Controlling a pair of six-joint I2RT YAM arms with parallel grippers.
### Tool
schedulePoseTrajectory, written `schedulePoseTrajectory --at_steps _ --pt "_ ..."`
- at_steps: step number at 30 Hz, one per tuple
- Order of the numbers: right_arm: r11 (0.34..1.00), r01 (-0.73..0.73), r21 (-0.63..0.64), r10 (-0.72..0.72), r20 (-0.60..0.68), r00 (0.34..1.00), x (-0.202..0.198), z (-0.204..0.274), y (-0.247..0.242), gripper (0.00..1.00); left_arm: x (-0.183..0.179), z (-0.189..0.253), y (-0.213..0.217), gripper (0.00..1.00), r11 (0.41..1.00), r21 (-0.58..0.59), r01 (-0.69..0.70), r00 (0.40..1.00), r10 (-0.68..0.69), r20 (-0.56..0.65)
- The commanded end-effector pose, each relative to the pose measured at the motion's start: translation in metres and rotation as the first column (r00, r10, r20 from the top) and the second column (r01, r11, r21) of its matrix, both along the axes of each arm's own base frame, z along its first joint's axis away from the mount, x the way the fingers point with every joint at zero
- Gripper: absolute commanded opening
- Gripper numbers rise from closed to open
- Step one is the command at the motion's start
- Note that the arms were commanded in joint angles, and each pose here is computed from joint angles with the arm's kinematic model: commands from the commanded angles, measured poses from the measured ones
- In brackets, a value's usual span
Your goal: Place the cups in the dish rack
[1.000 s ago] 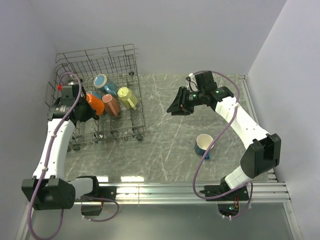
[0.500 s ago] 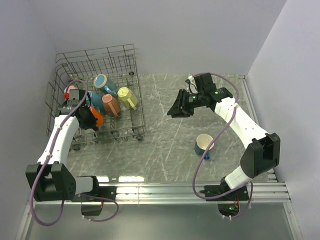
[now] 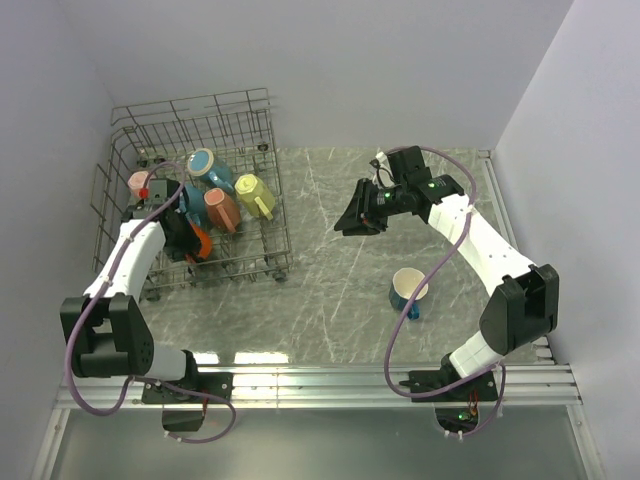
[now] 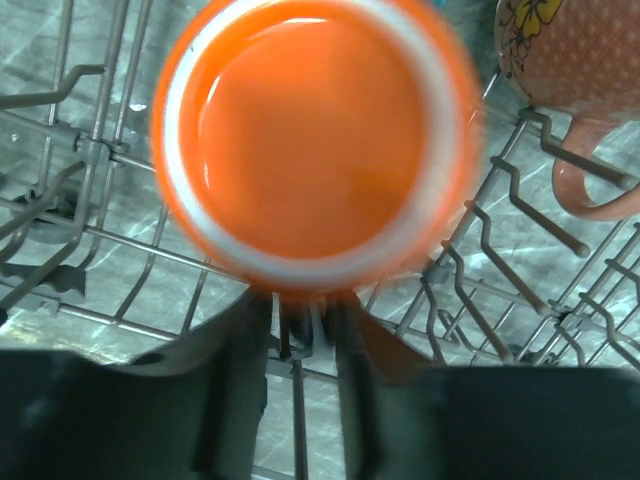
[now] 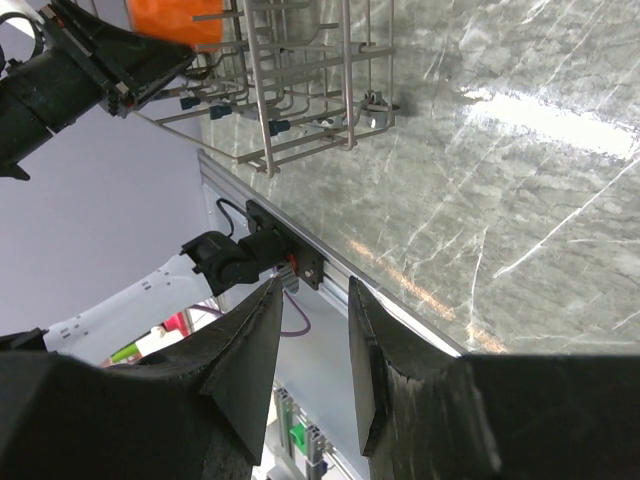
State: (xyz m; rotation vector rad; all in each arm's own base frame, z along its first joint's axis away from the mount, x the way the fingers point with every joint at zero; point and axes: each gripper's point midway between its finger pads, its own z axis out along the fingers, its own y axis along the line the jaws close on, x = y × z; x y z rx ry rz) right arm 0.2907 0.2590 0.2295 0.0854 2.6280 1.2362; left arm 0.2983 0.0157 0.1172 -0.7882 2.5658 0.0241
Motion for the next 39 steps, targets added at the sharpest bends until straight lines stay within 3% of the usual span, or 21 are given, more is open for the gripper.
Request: schedulePoseTrajectory --at_steps 1,5,7,13,16,20,27,39 --pt "1.000 -0.014 0.003 0.014 0.020 1.000 0.003 0.000 0.002 0.40 0.013 0.012 -0.003 0.42 1.000 -0.009 0.028 0.999 -0.027 0.047" --pt "1.000 -0.009 -0.005 0.009 0.024 1.000 0.005 -0.001 0.000 0.40 0.012 0.017 -0.003 0.62 0.999 -0.006 0.035 0.998 -0.035 0.052" --pt "1.000 -0.004 -0.013 0.004 0.020 1.000 0.006 -0.003 -0.001 0.40 0.010 0.021 -0.003 0.67 0.999 -0.003 0.037 0.998 -0.037 0.053" --pt "0.993 -0.009 -0.114 0.011 0.014 1.000 0.008 -0.019 -0.014 0.40 0.010 0.047 -0.005 0.69 0.999 -0.006 0.049 0.993 -0.048 0.109" --pt "0.970 0.024 -0.241 -0.022 0.010 1.000 0.010 -0.032 -0.037 0.39 0.012 0.069 -0.008 0.71 0.998 -0.017 0.060 0.985 -0.057 0.162" --pt "0.887 0.105 -0.450 -0.097 0.040 0.994 0.019 -0.049 -0.078 0.41 0.016 0.091 -0.013 0.72 0.996 -0.029 0.082 0.971 -0.073 0.228" --pt "0.760 0.180 -0.625 -0.166 0.081 0.983 0.002 -0.051 -0.125 0.47 0.021 0.107 -0.024 0.73 0.989 -0.068 0.133 0.950 -0.107 0.294" --pt "0.717 0.178 -0.674 -0.219 0.024 0.975 -0.046 -0.072 -0.148 0.48 0.013 0.102 -0.037 0.75 0.974 -0.106 0.200 0.934 -0.157 0.321"
